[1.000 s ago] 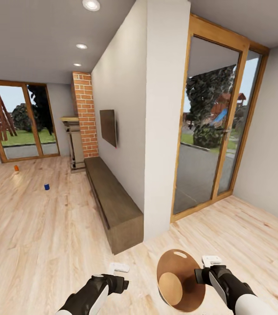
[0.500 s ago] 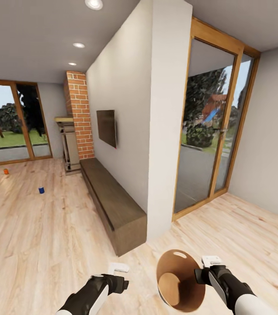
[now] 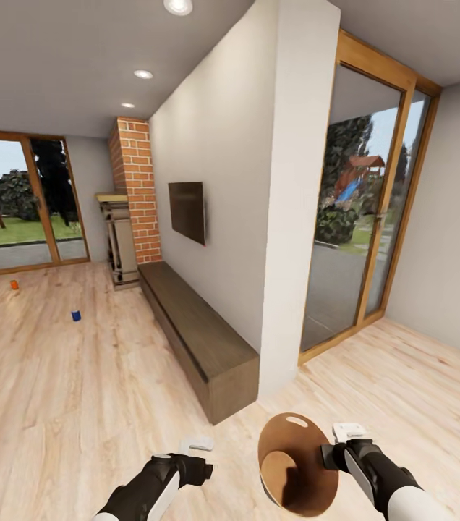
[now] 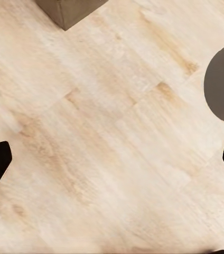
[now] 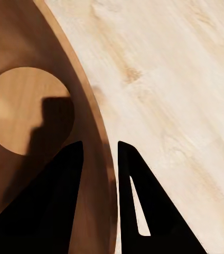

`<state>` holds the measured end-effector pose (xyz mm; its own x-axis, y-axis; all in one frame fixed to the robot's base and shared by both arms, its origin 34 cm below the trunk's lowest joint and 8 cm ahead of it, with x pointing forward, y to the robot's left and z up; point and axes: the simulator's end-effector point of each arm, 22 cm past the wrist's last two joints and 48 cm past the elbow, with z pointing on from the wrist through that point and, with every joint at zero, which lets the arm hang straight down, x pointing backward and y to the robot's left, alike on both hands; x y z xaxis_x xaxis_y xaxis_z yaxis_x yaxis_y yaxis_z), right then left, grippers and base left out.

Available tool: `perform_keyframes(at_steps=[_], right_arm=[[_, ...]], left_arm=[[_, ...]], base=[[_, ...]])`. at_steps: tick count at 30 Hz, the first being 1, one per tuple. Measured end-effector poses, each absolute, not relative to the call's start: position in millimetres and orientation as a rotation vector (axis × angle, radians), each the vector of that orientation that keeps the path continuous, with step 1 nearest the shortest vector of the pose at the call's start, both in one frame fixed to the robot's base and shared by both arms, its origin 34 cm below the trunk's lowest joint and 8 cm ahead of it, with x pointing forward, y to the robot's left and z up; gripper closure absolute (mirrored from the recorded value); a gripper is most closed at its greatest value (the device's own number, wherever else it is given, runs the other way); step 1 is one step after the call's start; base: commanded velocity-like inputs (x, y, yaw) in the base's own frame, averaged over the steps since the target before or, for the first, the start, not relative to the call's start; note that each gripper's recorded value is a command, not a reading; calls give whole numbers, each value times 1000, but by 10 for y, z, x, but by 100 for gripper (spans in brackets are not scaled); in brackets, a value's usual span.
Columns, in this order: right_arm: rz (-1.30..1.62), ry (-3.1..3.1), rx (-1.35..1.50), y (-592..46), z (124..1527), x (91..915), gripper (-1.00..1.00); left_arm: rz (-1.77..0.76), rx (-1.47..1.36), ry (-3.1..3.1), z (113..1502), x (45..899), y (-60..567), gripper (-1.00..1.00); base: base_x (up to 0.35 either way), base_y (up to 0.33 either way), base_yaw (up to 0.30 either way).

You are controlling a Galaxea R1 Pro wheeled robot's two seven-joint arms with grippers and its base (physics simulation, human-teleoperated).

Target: Put the three can of soda from the living room inside the tash can in the kitchen.

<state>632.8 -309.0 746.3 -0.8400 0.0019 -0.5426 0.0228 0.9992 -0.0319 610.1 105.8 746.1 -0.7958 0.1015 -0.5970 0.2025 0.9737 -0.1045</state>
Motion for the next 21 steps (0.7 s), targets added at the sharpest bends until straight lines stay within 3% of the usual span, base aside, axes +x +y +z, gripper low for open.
perform_keyframes(at_steps=[6, 21], right_arm=[[-51, 2568, 15, -3089, 7461, 6327, 100], [-53, 2568, 13, -3092, 7463, 6328, 100]], left_arm=[[-217, 213, 2494, 7463, 6103, 1054, -100], [-220, 210, 2476, 7487, 6131, 1039, -100]], base=[[155, 306, -68], [260, 227, -4]])
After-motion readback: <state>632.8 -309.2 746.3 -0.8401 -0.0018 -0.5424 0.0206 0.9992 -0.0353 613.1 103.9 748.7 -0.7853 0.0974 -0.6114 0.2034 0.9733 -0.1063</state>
